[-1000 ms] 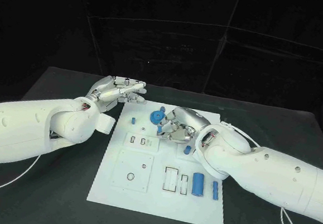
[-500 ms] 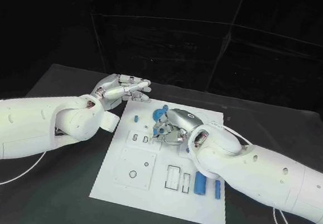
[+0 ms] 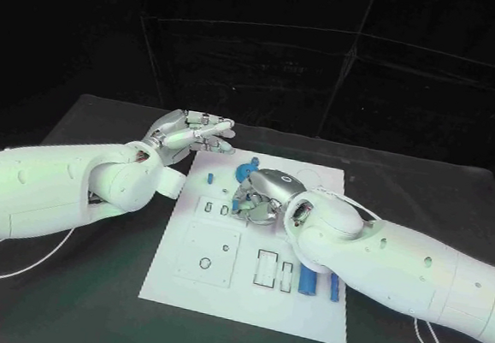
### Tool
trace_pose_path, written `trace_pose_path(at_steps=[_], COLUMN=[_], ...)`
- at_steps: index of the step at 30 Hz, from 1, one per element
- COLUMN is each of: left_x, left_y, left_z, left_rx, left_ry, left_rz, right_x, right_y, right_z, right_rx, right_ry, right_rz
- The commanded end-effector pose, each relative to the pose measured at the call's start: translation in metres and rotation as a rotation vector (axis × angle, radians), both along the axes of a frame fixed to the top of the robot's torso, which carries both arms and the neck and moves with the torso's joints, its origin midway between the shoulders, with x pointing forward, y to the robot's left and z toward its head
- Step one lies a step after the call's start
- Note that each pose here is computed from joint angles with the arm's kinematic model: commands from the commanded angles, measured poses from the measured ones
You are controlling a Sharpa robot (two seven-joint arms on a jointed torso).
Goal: Assemble the parts on the task board
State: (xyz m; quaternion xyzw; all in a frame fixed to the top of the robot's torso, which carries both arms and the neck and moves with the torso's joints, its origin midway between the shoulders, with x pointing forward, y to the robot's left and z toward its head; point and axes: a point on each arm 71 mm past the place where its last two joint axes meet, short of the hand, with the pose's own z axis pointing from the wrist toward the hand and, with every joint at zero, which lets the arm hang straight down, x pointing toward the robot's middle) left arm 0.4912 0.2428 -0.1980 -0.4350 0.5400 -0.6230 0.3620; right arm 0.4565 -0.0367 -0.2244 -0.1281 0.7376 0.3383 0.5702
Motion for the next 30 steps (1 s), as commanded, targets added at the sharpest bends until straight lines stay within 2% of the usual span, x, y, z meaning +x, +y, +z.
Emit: trace_pose_path(at_steps=[1, 30], left_x=[-0.0003, -0.0005], left_y=[-0.0029, -0.0041], left_z=[0.0011, 0.0010], left_rx=[-0.006, -0.007], left_ry=[0.003, 0.005], left_rz=[-0.013, -0.018], right_x=[-0.0016, -0.0050], right_y=[0.0027, 0.0025], right_z=[-0.0023, -0.0077], right_rx=[-0.027, -0.067], right_ry=[-0.004, 0.004], right_rz=[0.021, 0.020])
